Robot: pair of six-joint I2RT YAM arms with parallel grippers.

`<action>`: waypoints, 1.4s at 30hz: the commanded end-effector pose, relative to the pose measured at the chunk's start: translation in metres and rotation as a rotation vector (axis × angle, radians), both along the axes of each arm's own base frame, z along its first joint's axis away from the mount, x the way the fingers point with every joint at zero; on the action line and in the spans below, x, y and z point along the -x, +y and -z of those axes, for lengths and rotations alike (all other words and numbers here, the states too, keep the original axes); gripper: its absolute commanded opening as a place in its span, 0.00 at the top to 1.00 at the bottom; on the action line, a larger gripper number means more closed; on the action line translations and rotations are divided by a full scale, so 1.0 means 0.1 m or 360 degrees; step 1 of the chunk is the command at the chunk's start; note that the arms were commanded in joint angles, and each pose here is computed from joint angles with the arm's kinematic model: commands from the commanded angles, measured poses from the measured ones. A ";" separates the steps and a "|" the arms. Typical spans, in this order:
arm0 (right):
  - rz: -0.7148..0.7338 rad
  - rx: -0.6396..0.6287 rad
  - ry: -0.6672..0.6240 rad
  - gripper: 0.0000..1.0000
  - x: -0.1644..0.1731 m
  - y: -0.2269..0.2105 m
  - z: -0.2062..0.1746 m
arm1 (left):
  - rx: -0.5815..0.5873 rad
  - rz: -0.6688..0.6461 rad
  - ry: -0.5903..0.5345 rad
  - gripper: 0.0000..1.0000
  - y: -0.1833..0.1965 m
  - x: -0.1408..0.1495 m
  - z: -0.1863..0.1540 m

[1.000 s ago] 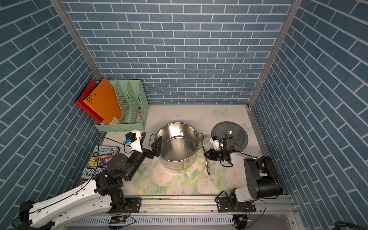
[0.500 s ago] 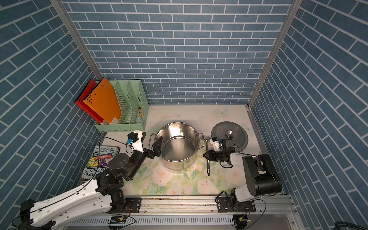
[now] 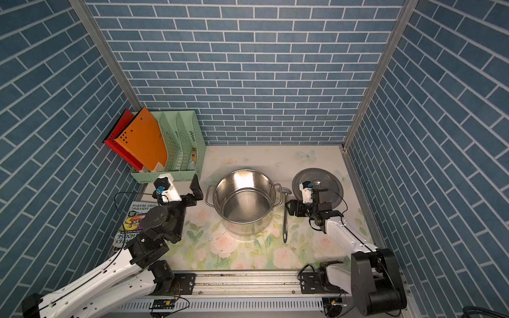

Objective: Stir the soup with a spoon
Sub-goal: Reset both arms

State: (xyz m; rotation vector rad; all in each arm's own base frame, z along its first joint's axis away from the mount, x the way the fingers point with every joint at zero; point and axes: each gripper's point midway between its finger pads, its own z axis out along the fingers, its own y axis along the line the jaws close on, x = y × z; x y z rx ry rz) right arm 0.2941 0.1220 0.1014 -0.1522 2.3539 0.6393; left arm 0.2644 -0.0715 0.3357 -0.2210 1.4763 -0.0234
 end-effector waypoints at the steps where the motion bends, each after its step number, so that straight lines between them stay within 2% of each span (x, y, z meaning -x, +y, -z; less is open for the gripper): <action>1: 0.0270 0.0251 -0.0233 0.01 -0.14 -0.41 -0.43 | -0.0009 -0.0246 -0.0039 0.00 0.43 -0.01 0.14; 5: 0.0559 0.0387 -0.0516 0.00 -0.25 -0.85 -0.89 | -0.0072 -0.0458 -0.0008 0.00 0.80 -0.09 0.56; 8: 0.0664 0.0479 -0.0774 0.00 -0.35 -1.10 -1.08 | -0.0063 -0.0538 -0.0029 0.00 1.00 -0.12 0.82; 13: 0.0656 0.0641 -0.1186 0.00 -0.39 -1.20 -1.09 | -0.0085 -0.0505 -0.0031 0.00 1.10 -0.27 1.06; 18: 0.0652 0.0614 -0.1430 0.00 -0.27 -1.16 -0.92 | -0.0174 -0.0349 -0.0010 0.00 0.95 -0.41 1.28; 23: 0.0625 0.0519 -0.1450 0.00 -0.30 -1.09 -0.71 | -0.0208 -0.0213 -0.0014 0.00 0.87 -0.48 1.42; 26: 0.0612 0.0544 -0.1416 0.00 -0.38 -1.08 -0.58 | -0.0250 -0.0185 0.0009 0.00 0.88 -0.54 1.48; 31: 0.0615 0.0555 -0.1391 0.00 -0.51 -1.08 -0.45 | -0.0213 -0.0119 0.0099 0.00 0.92 -0.68 1.68; 36: 0.0616 0.0607 -0.1194 0.00 -0.72 -1.12 -0.25 | -0.0235 -0.0030 0.0081 0.00 0.87 -0.71 1.84; 40: 0.0621 0.0602 -0.1167 0.00 -0.78 -1.12 -0.24 | -0.0145 -0.0076 0.0292 0.00 1.00 -0.99 2.03; 42: 0.0626 0.0605 -0.1167 0.00 -0.79 -1.13 -0.24 | -0.0141 -0.0082 0.0265 0.00 1.01 -0.99 2.00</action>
